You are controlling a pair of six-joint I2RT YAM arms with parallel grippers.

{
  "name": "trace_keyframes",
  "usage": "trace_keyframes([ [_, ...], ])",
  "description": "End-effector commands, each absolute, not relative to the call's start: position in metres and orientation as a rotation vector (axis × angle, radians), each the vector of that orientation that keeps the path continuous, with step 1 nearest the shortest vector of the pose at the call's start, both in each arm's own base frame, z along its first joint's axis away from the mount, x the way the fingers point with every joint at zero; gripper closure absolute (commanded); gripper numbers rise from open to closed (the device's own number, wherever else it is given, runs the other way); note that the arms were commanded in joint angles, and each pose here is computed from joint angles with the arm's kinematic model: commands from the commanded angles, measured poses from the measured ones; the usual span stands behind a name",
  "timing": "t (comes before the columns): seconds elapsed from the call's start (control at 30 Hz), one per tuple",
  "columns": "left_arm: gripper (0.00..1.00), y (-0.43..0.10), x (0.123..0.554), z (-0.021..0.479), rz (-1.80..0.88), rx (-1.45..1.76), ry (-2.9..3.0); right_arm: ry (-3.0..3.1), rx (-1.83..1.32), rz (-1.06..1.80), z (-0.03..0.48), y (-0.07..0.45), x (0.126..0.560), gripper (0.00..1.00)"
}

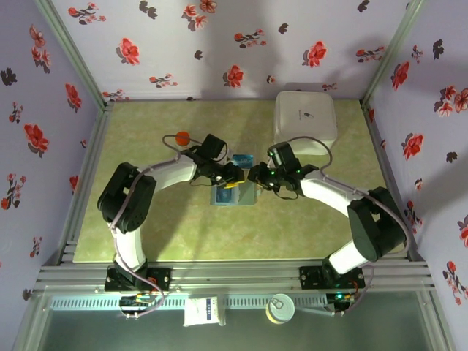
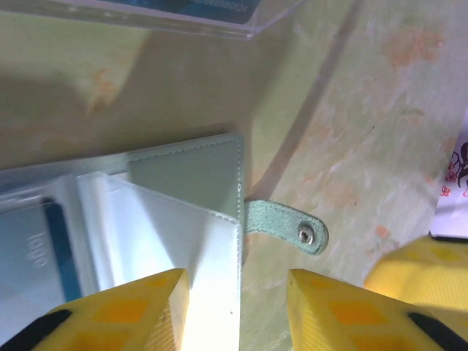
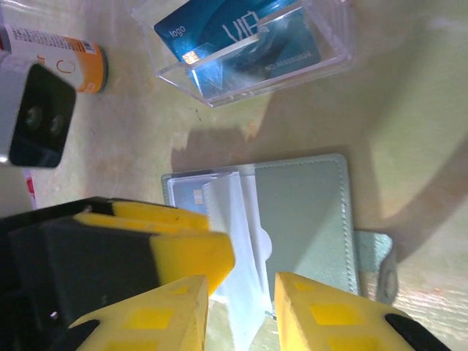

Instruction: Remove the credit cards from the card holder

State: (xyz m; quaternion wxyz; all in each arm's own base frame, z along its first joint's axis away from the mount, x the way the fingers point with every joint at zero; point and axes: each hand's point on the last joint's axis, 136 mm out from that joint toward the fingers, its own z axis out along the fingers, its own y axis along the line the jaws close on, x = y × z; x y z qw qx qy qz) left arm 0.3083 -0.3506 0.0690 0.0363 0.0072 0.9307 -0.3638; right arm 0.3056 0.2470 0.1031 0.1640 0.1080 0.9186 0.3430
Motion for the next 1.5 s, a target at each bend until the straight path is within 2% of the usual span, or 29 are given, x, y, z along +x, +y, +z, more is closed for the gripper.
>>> trace_keyframes([
  [0.0, 0.58, -0.364, 0.310, 0.071, -1.162, 0.054, 2.860, 2.611, 0.324, 0.896, 0.103, 0.230, 0.302, 0.69],
  [0.23, 0.54, -0.365, 0.310, 0.070, -1.164, 0.070, 2.859, 2.610, 0.331, 0.922, 0.104, 0.232, 0.300, 0.67],
  [0.47, 0.56, -0.340, 0.315, 0.079, -1.112, 0.046, 2.827, 2.622, 0.303, 1.031, 0.100, 0.259, 0.302, 0.69],
  [0.77, 0.64, -0.284, 0.318, 0.079, -1.023, -0.060, 2.807, 2.666, 0.171, 1.098, 0.093, 0.315, 0.303, 0.71],
  [0.93, 0.73, -0.261, 0.313, 0.070, -0.994, -0.107, 2.824, 2.693, 0.138, 1.151, 0.083, 0.337, 0.305, 0.73],
  [1.13, 0.85, -0.251, 0.308, 0.055, -0.959, -0.114, 2.859, 2.732, 0.142, 1.166, 0.068, 0.345, 0.305, 0.75],
  [1.47, 0.92, -0.246, 0.299, 0.031, -0.944, -0.129, 2.917, 2.775, 0.138, 1.177, 0.053, 0.349, 0.303, 0.76],
])
